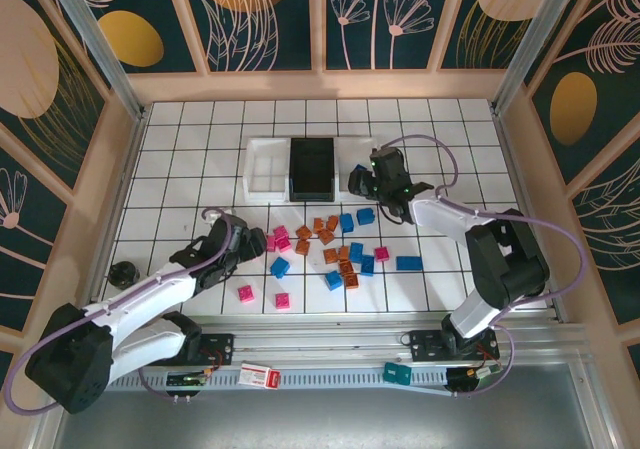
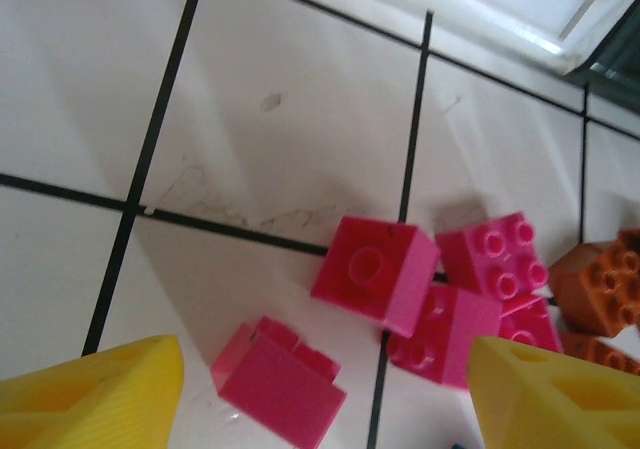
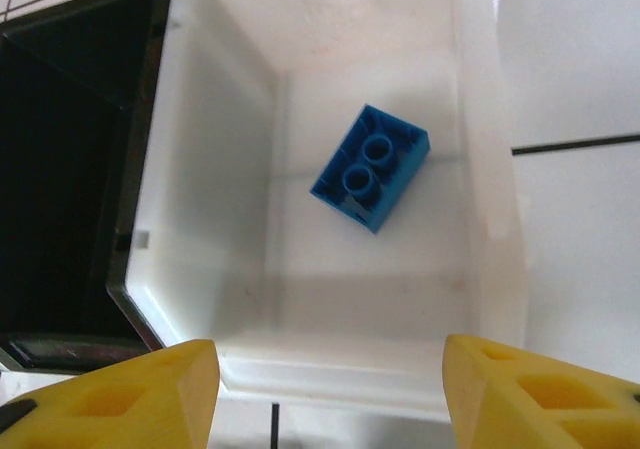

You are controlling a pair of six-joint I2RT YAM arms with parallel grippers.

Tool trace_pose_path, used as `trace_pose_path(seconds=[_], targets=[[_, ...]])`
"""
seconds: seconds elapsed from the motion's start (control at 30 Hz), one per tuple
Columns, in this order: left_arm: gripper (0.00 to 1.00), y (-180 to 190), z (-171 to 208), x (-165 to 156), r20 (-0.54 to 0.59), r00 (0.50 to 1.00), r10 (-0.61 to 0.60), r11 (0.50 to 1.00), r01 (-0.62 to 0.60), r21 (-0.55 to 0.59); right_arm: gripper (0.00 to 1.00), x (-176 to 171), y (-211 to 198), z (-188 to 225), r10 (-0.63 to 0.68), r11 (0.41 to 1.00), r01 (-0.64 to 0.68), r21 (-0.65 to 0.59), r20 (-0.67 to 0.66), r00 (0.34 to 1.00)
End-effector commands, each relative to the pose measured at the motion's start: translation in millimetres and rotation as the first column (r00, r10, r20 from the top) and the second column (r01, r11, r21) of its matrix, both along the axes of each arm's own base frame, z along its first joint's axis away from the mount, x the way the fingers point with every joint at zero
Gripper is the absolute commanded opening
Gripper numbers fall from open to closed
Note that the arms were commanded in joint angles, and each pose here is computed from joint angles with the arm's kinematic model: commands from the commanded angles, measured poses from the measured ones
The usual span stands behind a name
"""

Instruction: Sort the legos into containers by color

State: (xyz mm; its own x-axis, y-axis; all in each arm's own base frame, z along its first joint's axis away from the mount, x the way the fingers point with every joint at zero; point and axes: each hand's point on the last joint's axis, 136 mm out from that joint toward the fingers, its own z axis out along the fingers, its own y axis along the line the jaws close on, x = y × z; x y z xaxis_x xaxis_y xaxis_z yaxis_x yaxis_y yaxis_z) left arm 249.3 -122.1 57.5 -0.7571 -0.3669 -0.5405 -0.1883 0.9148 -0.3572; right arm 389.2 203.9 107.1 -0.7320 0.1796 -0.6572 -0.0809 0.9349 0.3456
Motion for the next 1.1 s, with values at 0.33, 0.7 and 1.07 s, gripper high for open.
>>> trace_pose_path(seconds=[0.33, 0.7, 1.07], targets=[[0.73, 2, -32, -3, -0.052, 0.999, -0.017, 0.997, 0.021, 0.074, 0.61, 1, -1, 16, -0.031, 0.999, 0.029, 0.044, 0.053, 0.998], [0.56, -6, -36, 14, -0.042, 0.999, -0.015, 0.996, 0.019, 0.09, 0.61, -6, -6, 15, -0.035, 0.999, 0.033, 0.036, 0.053, 0.998], [0.32, -4, -27, 13, -0.027, 1.0, -0.013, 0.996, 0.015, 0.093, 0.61, -15, -10, 3, -0.034, 0.999, 0.033, 0.037, 0.03, 0.999]])
